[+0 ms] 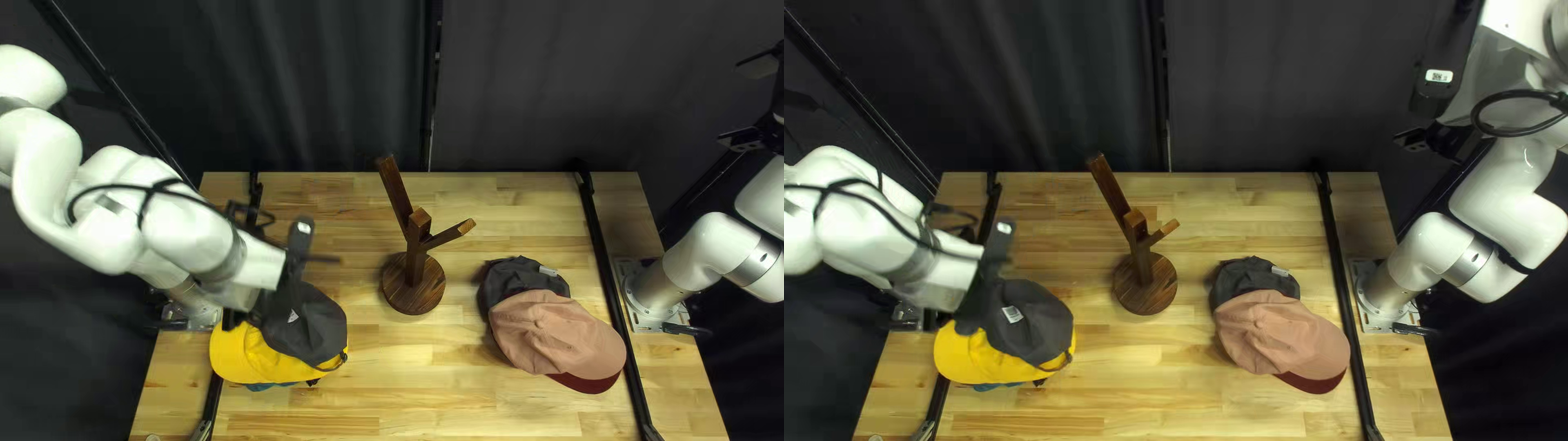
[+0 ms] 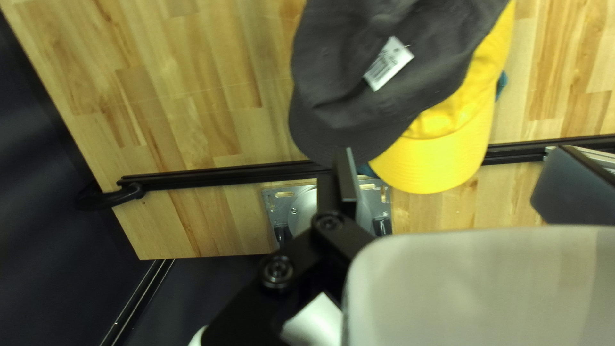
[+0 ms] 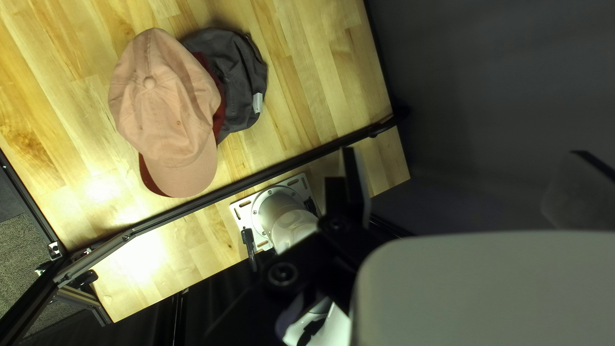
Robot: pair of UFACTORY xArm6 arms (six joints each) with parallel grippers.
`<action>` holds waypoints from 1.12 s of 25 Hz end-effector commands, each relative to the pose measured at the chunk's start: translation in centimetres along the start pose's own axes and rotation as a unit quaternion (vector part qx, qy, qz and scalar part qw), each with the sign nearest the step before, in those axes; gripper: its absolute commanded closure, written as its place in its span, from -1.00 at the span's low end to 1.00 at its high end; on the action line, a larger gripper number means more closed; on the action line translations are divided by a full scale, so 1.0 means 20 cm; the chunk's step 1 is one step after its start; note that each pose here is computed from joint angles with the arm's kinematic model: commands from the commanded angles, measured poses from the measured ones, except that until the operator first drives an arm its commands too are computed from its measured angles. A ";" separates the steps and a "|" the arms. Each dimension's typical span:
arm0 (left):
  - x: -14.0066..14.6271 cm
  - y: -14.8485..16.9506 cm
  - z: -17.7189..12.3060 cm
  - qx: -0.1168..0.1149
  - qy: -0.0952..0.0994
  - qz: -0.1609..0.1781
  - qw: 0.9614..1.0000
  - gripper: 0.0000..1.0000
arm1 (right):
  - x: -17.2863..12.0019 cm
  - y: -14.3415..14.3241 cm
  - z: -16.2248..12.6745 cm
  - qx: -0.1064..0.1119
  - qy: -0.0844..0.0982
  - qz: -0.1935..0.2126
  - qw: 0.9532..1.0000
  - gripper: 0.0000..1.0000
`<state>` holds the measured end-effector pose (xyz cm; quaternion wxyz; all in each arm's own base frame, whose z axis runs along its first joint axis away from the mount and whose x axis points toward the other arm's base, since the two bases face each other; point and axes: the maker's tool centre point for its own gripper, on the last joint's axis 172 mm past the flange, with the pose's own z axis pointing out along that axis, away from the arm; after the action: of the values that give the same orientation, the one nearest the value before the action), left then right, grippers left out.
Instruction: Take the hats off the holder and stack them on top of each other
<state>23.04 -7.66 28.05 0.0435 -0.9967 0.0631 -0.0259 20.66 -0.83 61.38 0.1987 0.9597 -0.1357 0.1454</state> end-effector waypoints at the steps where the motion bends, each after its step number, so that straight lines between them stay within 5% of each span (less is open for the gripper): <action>1: -0.03 -0.13 -0.06 0.001 0.015 -0.015 1.000 -1.00 | 0.00 0.00 0.00 0.000 0.000 0.000 1.000 -1.00; 8: 0.01 -0.34 -0.24 0.003 0.031 -0.053 0.998 -1.00 | 0.00 0.00 0.00 0.000 0.000 0.000 1.000 -1.00; 17: -0.01 -0.61 -0.45 0.012 0.072 -0.128 0.989 -1.00 | 0.00 0.00 0.00 0.000 0.000 0.000 1.000 -1.00; 28: -0.09 -0.68 -0.77 0.043 0.053 -0.136 0.988 -1.00 | 0.00 0.00 0.00 0.000 0.000 0.000 1.000 -1.00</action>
<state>22.31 4.80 44.10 0.0734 -0.9903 -0.0707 -0.0941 20.66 -0.83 61.38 0.1987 0.9597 -0.1357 0.1455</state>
